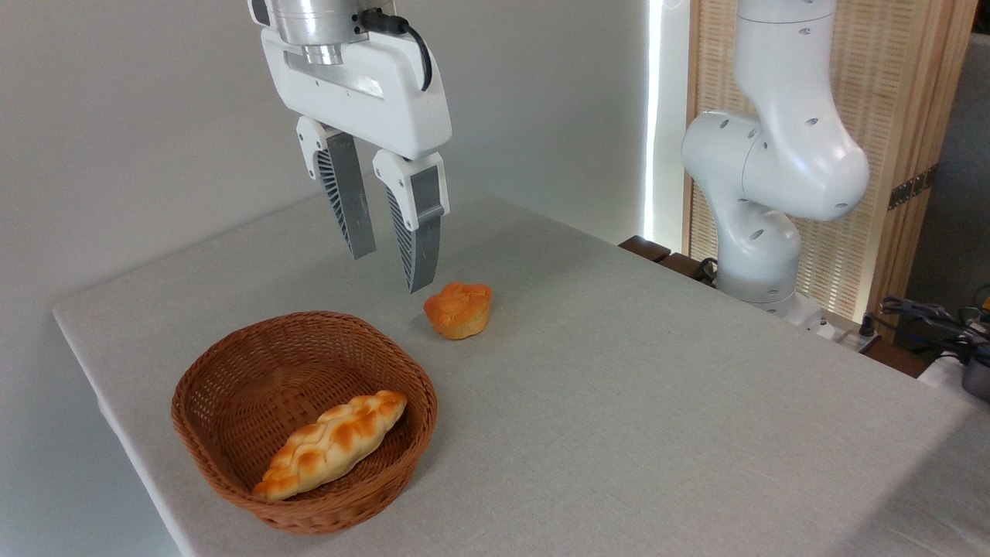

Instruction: Put bread into the basket

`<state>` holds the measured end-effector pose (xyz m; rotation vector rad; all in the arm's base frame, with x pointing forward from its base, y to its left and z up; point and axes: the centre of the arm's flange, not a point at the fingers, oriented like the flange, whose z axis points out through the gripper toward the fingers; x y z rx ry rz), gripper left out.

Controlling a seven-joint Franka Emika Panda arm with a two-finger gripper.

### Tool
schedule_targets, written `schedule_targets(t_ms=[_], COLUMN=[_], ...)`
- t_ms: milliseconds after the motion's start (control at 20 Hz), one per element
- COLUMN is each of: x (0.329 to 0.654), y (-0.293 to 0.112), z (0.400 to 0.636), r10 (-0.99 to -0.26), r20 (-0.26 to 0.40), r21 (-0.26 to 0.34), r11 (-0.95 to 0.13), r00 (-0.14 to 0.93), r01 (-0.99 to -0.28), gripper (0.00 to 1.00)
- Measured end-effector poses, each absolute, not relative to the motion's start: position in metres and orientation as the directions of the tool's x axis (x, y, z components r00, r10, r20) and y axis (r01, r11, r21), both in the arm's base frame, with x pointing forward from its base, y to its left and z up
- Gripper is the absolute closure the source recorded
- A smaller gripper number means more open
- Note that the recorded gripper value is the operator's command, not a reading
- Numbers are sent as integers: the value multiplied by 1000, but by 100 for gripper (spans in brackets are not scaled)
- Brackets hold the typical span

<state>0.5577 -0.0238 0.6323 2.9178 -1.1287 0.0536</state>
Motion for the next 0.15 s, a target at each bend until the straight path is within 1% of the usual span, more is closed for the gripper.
schedule_targets(t_ms=[150], x=[558], y=[-23], z=[631], r10=[-671], r20=[35], r21=[1], r11=[-741], r00=[740], r01=[-672], gripper=[0])
